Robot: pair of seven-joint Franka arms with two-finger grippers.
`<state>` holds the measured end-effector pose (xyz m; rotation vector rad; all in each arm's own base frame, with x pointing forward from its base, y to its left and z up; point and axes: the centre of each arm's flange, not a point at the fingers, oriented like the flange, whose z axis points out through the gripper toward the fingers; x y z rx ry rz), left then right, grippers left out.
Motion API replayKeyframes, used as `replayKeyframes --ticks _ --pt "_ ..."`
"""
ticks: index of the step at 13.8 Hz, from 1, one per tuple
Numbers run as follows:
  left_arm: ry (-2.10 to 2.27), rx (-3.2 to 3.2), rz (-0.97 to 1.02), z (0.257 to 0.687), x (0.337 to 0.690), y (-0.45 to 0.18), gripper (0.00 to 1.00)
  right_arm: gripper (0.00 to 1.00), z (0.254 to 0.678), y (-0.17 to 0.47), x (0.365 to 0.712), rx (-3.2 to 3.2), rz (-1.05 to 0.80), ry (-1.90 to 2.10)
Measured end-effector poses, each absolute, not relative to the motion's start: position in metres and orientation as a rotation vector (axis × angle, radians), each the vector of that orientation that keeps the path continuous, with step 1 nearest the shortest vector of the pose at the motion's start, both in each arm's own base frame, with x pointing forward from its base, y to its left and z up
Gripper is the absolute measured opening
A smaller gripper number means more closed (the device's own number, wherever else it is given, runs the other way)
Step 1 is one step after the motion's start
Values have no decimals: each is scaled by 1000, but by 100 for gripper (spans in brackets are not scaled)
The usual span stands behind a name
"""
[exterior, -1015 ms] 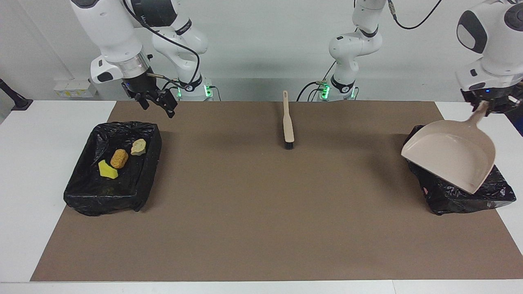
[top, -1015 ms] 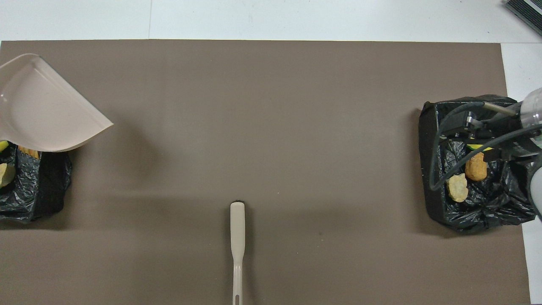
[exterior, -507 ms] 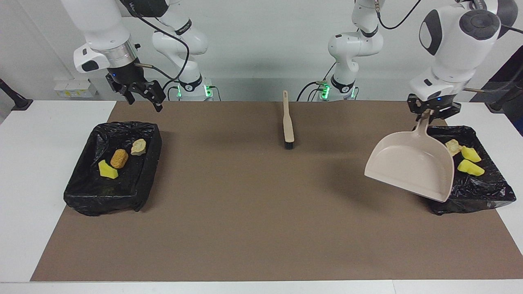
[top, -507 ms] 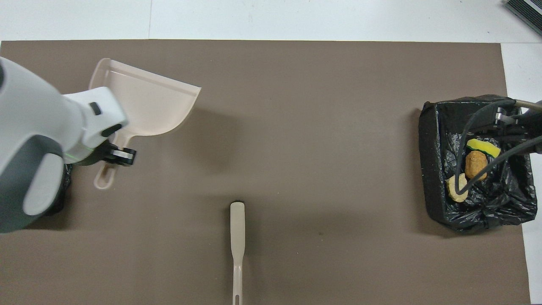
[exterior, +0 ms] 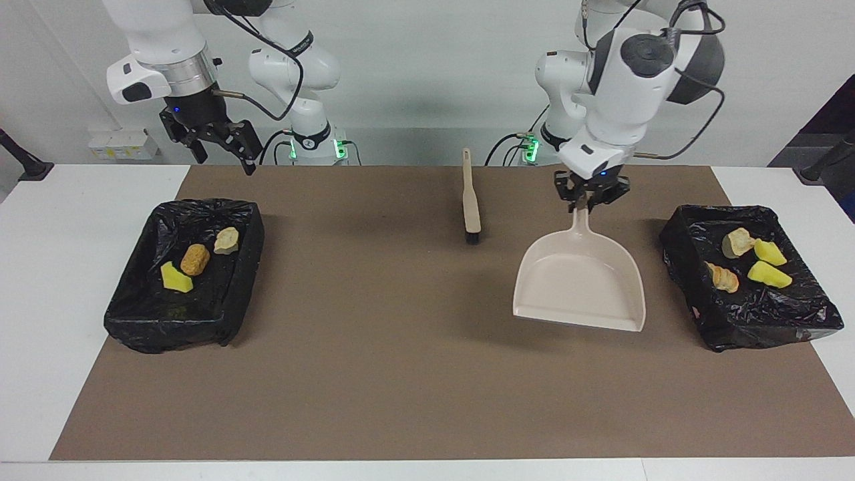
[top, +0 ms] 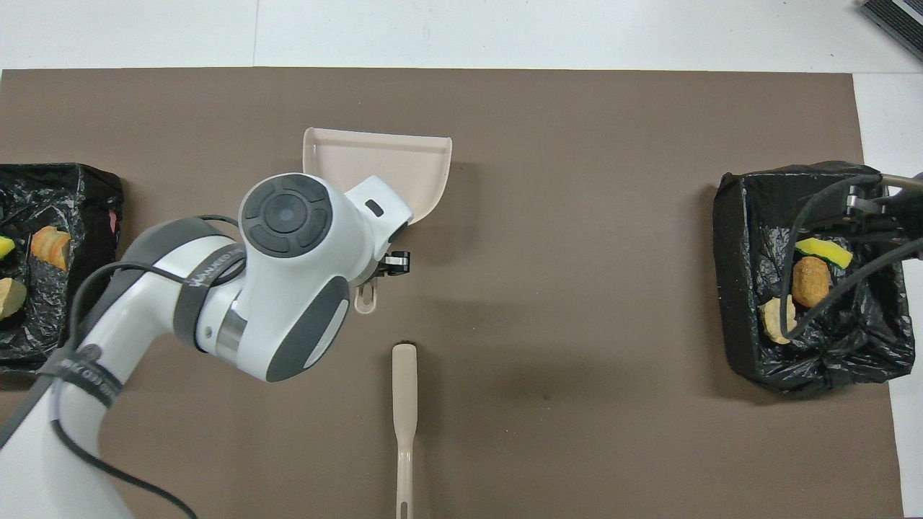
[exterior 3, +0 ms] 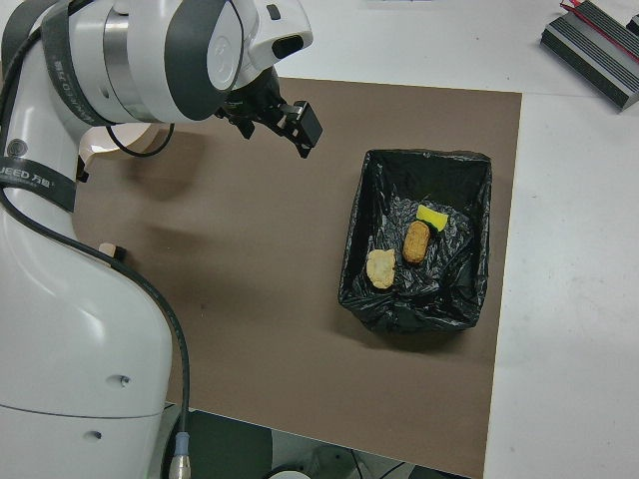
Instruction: Sweep and dump trash in bin
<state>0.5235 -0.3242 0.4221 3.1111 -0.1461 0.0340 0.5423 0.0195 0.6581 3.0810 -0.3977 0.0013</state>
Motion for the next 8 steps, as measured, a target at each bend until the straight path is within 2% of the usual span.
replayKeyframes --ticks 2,8 --pt "-165 3098 44 399 523 -344 31 100 657 20 536 3081 -27 -362" --pt "-166 3069 83 375 529 -354 31 100 652 25 522 3077 -53 -338"
